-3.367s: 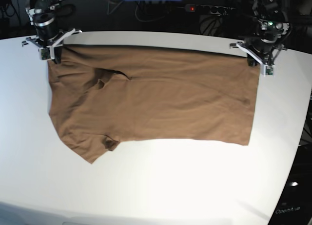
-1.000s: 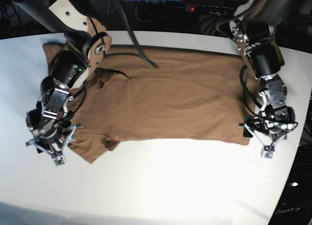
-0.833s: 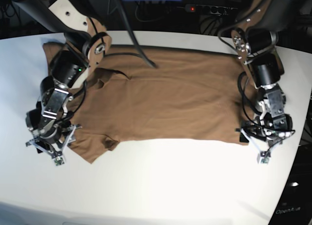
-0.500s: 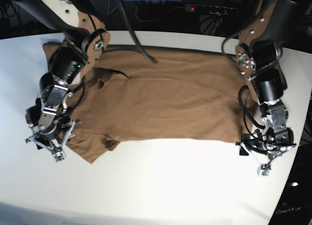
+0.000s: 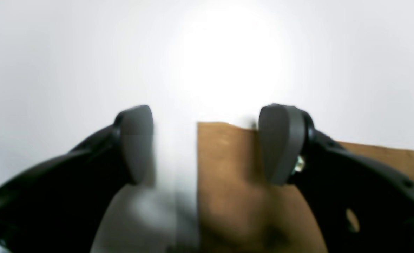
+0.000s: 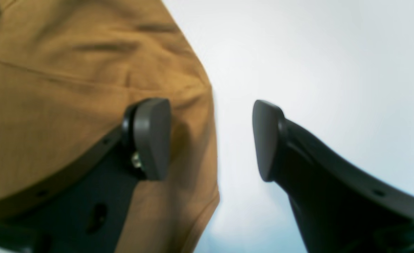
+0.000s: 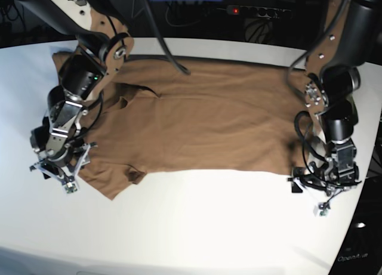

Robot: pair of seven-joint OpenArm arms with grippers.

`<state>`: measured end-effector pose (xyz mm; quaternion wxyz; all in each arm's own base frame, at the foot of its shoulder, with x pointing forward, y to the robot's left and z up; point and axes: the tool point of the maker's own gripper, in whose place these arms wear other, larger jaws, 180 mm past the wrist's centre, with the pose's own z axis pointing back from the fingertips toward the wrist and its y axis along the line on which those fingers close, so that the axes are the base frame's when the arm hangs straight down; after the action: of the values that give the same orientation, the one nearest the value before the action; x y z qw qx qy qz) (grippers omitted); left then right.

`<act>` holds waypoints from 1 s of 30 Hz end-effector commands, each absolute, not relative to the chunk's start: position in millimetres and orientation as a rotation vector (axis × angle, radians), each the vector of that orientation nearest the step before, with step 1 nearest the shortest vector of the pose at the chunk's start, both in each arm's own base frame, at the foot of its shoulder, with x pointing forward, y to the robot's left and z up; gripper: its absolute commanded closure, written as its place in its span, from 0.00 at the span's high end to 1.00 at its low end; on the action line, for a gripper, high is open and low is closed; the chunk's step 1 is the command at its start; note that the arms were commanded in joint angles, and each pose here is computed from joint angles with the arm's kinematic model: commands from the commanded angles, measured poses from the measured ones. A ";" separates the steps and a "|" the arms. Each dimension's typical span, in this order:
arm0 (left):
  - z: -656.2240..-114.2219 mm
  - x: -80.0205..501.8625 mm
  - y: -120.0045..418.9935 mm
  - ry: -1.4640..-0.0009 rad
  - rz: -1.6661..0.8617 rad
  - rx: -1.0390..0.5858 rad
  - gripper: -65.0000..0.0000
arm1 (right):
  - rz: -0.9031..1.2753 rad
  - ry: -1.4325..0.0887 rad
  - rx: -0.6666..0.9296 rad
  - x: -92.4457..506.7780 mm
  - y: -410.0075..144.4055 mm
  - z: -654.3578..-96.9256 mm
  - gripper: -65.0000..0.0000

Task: Fold the T-shirt properly
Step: 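Lower both grippers and pinch the hem corners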

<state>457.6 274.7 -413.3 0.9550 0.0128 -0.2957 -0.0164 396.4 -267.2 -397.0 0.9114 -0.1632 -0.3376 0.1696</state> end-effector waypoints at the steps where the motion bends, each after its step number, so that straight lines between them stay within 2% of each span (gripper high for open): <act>1: -391.0 476.9 277.4 -0.661 -0.029 0.027 0.71 | 0.344 -0.759 -0.365 412.3 -273.1 -375.1 0.56; 13: -398.6 471.2 276.6 -0.634 -0.030 0.020 0.71 | 0.335 -0.757 -0.368 410.5 -275.7 -375.1 0.56; 26: -435.1 443.4 268.3 -0.544 -0.022 -0.013 0.70 | 0.345 -0.738 -0.365 403.0 -274.5 -383.3 0.56; 28: -436.0 442.3 267.8 -0.538 -0.025 -0.015 0.64 | 0.345 -0.739 -0.363 403.1 -273.8 -383.5 0.56; 30: -437.2 441.6 266.6 -0.535 -0.024 -0.020 0.54 | 0.345 -0.739 -0.363 403.1 -273.8 -383.5 0.56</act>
<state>443.0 267.3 -438.1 0.9605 -0.0078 -0.2781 -0.0082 388.1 -269.7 -403.8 0.9137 -0.1640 -0.3300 0.1712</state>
